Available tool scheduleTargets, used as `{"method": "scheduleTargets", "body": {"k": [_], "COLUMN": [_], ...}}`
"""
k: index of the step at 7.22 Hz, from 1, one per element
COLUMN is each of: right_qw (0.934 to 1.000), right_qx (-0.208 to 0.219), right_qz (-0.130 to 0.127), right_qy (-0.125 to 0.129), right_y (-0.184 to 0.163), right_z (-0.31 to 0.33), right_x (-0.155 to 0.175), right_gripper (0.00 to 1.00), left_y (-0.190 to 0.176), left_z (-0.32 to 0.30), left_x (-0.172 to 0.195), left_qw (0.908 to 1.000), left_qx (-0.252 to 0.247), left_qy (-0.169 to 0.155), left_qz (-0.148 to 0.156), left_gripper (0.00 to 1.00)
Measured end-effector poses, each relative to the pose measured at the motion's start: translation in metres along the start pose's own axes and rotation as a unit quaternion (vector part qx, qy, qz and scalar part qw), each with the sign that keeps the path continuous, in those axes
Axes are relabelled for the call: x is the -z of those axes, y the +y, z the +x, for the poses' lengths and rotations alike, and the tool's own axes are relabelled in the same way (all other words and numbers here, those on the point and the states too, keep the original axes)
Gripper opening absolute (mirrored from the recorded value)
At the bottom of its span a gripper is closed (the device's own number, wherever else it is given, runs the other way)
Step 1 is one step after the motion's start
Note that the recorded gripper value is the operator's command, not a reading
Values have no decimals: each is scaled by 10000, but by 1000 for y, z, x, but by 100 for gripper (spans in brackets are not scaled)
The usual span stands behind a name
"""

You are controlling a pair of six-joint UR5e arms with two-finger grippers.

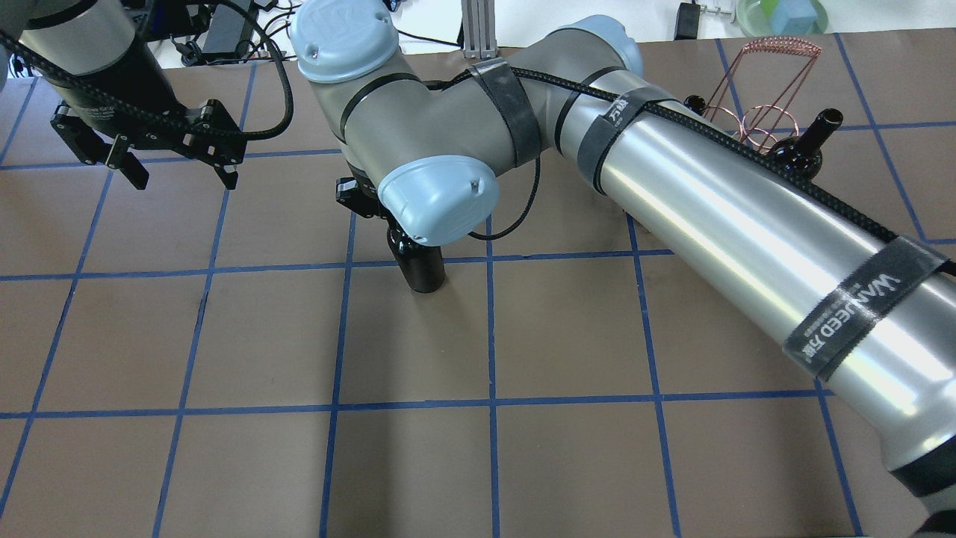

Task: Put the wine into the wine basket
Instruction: 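Lift the bottle with the right gripper and carry it to the wire rack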

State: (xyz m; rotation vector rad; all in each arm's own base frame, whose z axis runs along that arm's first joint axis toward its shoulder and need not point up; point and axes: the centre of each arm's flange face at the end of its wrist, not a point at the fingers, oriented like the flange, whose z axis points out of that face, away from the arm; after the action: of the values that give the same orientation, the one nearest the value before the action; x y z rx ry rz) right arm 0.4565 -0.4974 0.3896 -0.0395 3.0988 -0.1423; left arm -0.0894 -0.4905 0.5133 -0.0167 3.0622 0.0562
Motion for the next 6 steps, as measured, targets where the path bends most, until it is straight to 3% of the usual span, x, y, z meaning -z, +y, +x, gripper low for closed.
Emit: {"method": "scheduleTargets", "body": {"k": [3, 6], "right_qw": [9999, 9986], "right_qx": [-8, 390], "right_qz": [-101, -312], "right_qy": [64, 178], "right_y": [-16, -31], "right_z": [82, 210], "right_x": [64, 124], "right_gripper": [18, 17], "left_y": [5, 17], "left_z": [11, 26], "left_x": [4, 10], "left_qw": [9992, 9987], "left_qx": [52, 186], "left_qy": [394, 461], "left_qz": [63, 107], "left_gripper": [100, 100]}}
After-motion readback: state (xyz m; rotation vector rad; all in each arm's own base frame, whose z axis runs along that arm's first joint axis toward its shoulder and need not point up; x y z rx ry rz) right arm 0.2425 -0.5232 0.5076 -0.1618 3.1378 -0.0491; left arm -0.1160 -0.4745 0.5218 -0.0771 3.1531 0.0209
